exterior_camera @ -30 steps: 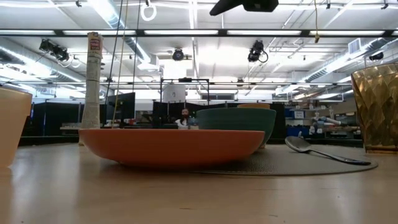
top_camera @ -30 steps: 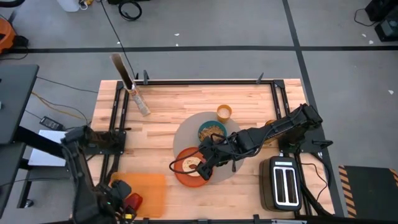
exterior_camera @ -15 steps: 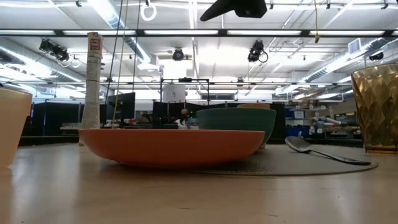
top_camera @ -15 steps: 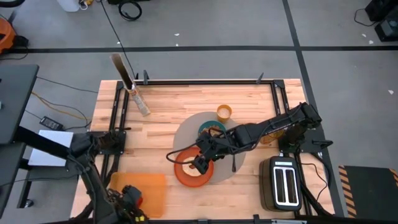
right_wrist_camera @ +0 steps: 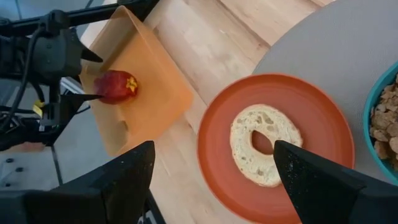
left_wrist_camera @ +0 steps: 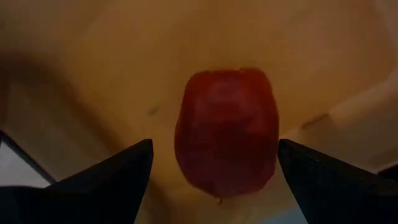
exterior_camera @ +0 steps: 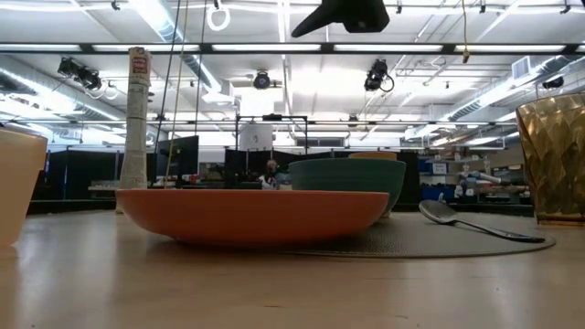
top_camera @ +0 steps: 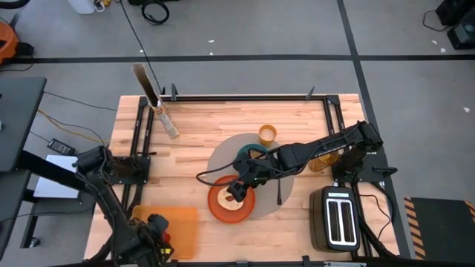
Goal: Arrange a breakfast setting
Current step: Put the apple on the gray mat to the top left of the green bowl
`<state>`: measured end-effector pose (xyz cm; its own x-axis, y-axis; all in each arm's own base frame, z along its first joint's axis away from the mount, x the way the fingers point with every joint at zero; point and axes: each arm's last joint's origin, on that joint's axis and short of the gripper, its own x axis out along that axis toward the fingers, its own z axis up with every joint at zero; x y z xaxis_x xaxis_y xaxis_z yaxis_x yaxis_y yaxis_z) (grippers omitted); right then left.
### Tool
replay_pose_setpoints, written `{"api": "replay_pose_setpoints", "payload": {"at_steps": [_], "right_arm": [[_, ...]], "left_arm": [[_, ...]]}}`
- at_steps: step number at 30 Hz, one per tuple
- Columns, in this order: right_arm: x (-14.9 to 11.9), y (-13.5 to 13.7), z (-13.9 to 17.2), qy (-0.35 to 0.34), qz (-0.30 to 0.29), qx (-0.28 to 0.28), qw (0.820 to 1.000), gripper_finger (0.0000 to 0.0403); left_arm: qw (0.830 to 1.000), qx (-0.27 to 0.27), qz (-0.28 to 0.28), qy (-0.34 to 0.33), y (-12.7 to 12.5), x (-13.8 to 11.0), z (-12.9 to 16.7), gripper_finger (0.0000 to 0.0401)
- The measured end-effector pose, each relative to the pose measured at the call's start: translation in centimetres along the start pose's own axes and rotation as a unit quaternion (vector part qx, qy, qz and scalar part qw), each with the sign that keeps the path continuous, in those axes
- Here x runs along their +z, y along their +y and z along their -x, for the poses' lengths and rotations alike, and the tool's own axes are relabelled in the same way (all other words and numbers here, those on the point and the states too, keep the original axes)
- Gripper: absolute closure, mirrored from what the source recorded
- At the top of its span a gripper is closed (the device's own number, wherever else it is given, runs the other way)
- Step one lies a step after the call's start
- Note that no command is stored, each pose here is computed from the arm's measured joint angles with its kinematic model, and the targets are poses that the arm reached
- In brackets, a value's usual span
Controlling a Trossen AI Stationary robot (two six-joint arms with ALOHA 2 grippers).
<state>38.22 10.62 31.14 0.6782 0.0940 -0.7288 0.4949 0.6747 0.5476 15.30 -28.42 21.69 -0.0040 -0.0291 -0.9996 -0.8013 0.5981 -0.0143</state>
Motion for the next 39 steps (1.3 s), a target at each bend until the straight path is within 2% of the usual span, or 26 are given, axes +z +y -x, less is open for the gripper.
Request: {"api": "replay_pose_setpoints", "payload": {"at_steps": [8, 13, 18, 26, 34, 39], "right_arm": [[0.0, 0.0, 0.0, 0.006, 0.0, 0.004, 1.0, 0.0067], [0.0, 0.0, 0.0, 0.007, -0.001, 0.004, 1.0, 0.0067], [0.0, 0.0, 0.0, 0.008, -0.001, 0.005, 1.0, 0.0067], [-0.6, 0.6, 0.1, 0.02, -0.01, 0.025, 0.999, 0.0067], [-1.3, 1.1, 0.2, 0.025, -0.01, 0.034, 0.999, 0.0068], [-1.3, 1.8, 0.5, 0.017, 0.021, 0.051, 0.998, 0.008]], "left_arm": [[1.0, -0.005, -0.008, 0.005, -0.3, 0.2, -0.2, 0.0048], [1.0, -0.005, -0.022, 0.006, -0.9, 0.0, -1.3, 0.0048], [0.999, 0.025, -0.037, -0.006, -1.2, -0.1, -3.0, 0.0048], [0.999, -0.035, -0.018, 0.009, -1.0, 0.3, -6.4, 0.0048], [0.999, -0.031, -0.029, -0.001, -0.7, 0.9, -5.8, 0.0055], [0.999, -0.029, -0.03, -0.017, -0.1, 1.3, -4.7, 0.0073]]}}
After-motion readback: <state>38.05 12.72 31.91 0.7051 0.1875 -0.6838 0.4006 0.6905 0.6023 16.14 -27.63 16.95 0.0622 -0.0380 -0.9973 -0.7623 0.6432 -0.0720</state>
